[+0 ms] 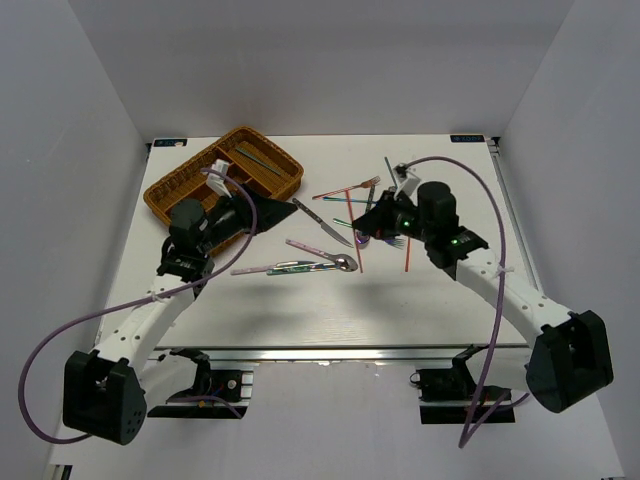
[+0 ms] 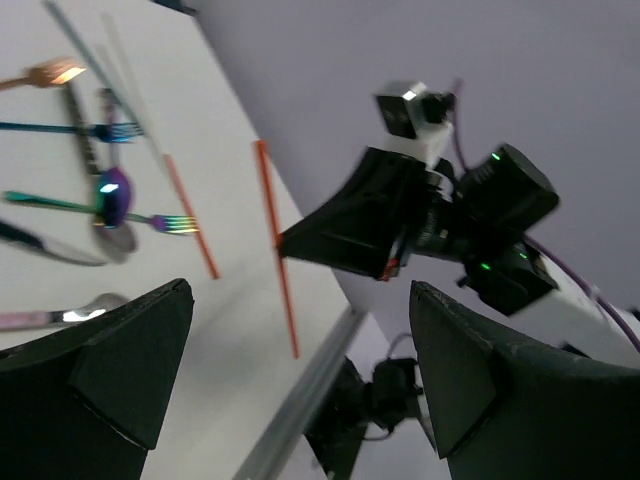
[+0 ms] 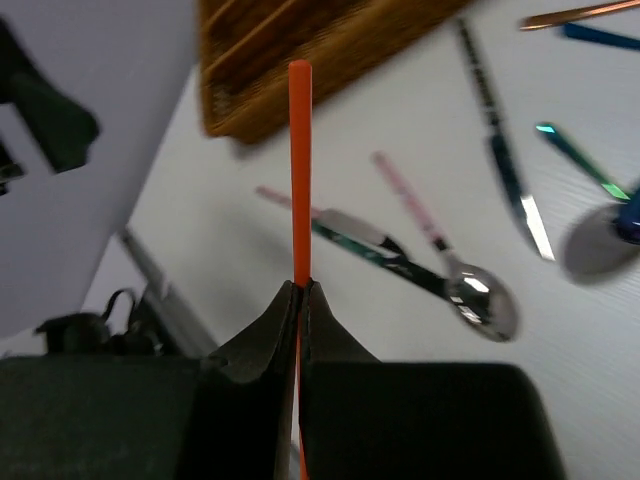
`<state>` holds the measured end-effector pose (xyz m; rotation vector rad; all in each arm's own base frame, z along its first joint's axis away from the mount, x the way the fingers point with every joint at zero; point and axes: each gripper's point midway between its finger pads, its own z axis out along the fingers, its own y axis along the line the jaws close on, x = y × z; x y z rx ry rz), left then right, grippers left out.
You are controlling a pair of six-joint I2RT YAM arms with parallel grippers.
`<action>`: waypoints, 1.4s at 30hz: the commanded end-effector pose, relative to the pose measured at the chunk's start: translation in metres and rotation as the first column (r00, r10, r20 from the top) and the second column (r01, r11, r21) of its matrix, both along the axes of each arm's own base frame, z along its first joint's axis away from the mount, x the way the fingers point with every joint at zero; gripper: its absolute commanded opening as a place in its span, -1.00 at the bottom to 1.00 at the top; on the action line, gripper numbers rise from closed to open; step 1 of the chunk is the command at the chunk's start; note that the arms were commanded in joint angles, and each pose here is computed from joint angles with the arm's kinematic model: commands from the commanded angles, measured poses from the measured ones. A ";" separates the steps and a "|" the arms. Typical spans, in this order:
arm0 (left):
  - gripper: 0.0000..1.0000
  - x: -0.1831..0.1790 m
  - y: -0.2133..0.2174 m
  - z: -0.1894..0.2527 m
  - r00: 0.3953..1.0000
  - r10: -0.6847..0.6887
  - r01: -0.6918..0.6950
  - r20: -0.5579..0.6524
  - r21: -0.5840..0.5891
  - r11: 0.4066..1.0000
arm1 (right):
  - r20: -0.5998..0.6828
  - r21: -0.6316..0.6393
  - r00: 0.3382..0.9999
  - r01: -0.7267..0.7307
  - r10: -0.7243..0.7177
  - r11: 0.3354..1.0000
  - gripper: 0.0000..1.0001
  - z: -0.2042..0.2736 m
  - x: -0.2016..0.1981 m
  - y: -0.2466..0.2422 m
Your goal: Sort the eating utensils into containers
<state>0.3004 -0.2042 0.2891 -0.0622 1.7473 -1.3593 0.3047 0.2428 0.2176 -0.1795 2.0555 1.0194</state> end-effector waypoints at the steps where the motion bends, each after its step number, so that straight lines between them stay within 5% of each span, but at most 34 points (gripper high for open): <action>1: 0.96 -0.023 -0.028 0.047 0.979 -0.122 0.135 0.165 -0.072 0.988 | 0.136 0.166 0.965 -0.247 0.226 0.955 -1.00 0.054 -0.036 0.051; 6: 0.96 -0.008 -0.023 0.023 0.993 -0.030 0.030 0.117 0.003 1.000 | 0.176 0.203 0.938 -0.331 0.298 0.922 -1.00 0.077 -0.058 0.080; 17: 0.65 -0.008 -0.030 0.017 0.993 -0.059 0.060 0.103 0.001 0.998 | 0.178 0.206 0.905 -0.419 0.387 0.885 -1.00 0.085 -0.076 0.132; 20: 0.16 -0.007 -0.030 0.012 0.994 -0.060 0.060 0.094 0.003 0.998 | 0.183 0.203 0.898 -0.434 0.401 0.878 -1.00 0.088 -0.076 0.143; 21: -0.41 -0.007 -0.030 0.011 0.994 -0.060 0.060 0.091 0.004 0.998 | 0.186 0.204 0.895 -0.439 0.406 0.875 -1.00 0.089 -0.078 0.145; 23: -0.94 -0.004 -0.032 0.005 0.995 -0.065 0.064 0.072 0.013 0.998 | 0.190 0.202 0.903 -0.419 0.384 0.885 -1.00 0.091 -0.072 0.146; 25: -1.00 0.001 -0.031 0.004 0.997 -0.044 0.043 0.057 0.022 0.999 | 0.193 0.177 0.918 -0.379 0.346 0.908 -1.00 0.090 -0.063 0.143; 26: -1.00 0.006 -0.029 0.000 0.999 -0.020 0.019 0.046 0.034 0.999 | 0.193 0.158 0.925 -0.358 0.327 0.920 -0.88 0.087 -0.059 0.140; 27: -1.00 0.023 -0.017 -0.005 0.996 0.084 -0.085 0.016 0.079 0.993 | 0.182 0.104 0.952 -0.267 0.246 0.958 -0.16 0.078 -0.046 0.126; 28: -1.00 0.035 -0.009 -0.006 0.987 0.162 -0.159 -0.016 0.102 0.982 | 0.169 0.073 0.970 -0.191 0.177 0.979 0.14 0.073 -0.037 0.114; 31: -1.00 0.078 0.034 -0.045 0.892 0.439 -0.384 -0.111 0.326 0.864 | 0.088 -0.056 0.976 0.204 -0.199 0.977 0.55 0.039 -0.001 0.034; 32: -1.00 0.111 0.056 -0.043 0.819 0.568 -0.504 -0.079 0.376 0.778 | 0.059 -0.100 0.962 0.272 -0.267 0.957 0.57 0.016 -0.001 0.011; 35: -1.00 0.165 0.090 -0.031 0.724 0.688 -0.618 -0.055 0.392 0.681 | 0.063 -0.112 0.922 0.387 -0.382 0.915 0.62 0.011 -0.001 -0.037; 36: -1.00 0.191 0.104 -0.057 0.688 0.721 -0.626 -0.085 0.434 0.648 | 0.064 -0.130 0.919 0.394 -0.388 0.910 0.63 0.002 -0.003 -0.047; 42: -1.00 0.303 0.135 -0.050 0.629 0.772 -0.711 -0.091 0.334 0.619 | 0.079 -0.223 0.931 0.365 -0.356 0.904 0.64 -0.012 -0.027 -0.070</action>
